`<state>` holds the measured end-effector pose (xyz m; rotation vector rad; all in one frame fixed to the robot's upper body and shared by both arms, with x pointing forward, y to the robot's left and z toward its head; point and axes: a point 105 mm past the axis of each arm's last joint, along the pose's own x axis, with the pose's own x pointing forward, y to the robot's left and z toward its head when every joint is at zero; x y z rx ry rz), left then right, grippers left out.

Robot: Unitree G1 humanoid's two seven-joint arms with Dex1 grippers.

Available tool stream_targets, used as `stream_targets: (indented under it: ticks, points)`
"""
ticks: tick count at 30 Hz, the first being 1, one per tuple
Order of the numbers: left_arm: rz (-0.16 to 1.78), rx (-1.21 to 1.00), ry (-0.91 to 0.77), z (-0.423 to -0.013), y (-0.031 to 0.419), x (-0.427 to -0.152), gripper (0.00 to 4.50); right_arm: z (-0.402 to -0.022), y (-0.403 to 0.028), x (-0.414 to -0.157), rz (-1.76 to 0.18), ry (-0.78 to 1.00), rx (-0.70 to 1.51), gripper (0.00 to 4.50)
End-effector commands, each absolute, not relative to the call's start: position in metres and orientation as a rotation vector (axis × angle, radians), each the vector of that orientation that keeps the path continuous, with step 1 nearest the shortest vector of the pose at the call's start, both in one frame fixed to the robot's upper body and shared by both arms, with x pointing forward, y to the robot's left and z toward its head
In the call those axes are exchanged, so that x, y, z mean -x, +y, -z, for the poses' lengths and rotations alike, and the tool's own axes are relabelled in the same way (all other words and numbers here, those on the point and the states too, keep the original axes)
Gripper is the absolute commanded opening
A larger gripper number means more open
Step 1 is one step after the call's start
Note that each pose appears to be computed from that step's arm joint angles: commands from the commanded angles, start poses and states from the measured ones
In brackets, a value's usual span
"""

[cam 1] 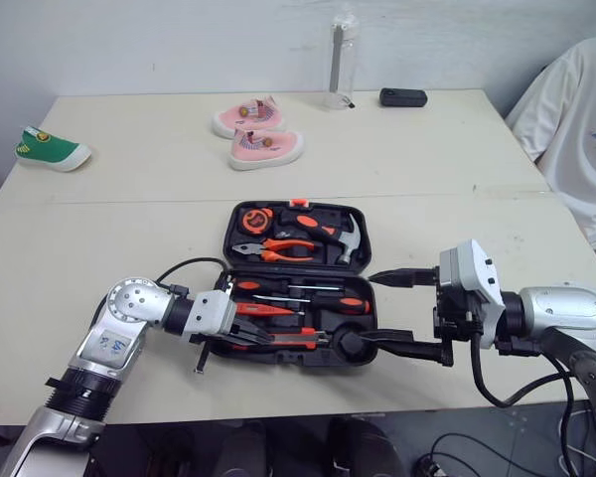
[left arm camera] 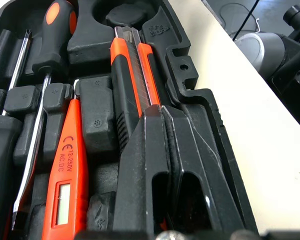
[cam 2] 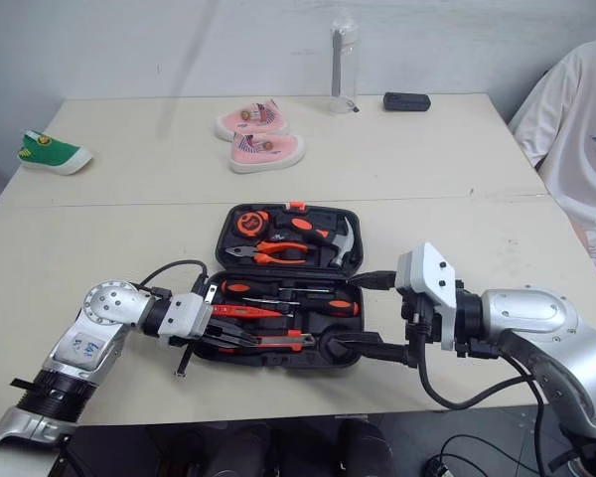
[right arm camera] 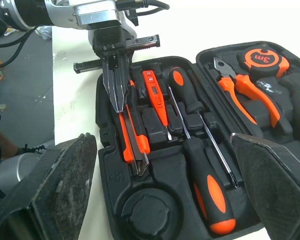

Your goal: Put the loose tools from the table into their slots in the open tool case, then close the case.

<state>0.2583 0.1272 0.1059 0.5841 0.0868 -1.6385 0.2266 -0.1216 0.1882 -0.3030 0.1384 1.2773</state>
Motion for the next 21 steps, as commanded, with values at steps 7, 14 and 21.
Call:
stream_targets:
  ticks: [7, 14, 21]
  points:
    - [1.615, -0.442, 0.118, -0.123, 0.122, -0.260, 0.02, -0.194, -0.119, -0.223, -1.295, 0.102, 0.331, 4.50]
    - [1.577, -0.477, 0.155, -0.108, 0.120, -0.262, 0.02, -0.193, -0.118, -0.223, -1.297, 0.102, 0.330, 4.50]
    - [1.569, -0.594, 0.288, -0.071, 0.126, -0.260, 0.02, -0.192, -0.119, -0.221, -1.305, 0.111, 0.334, 4.50]
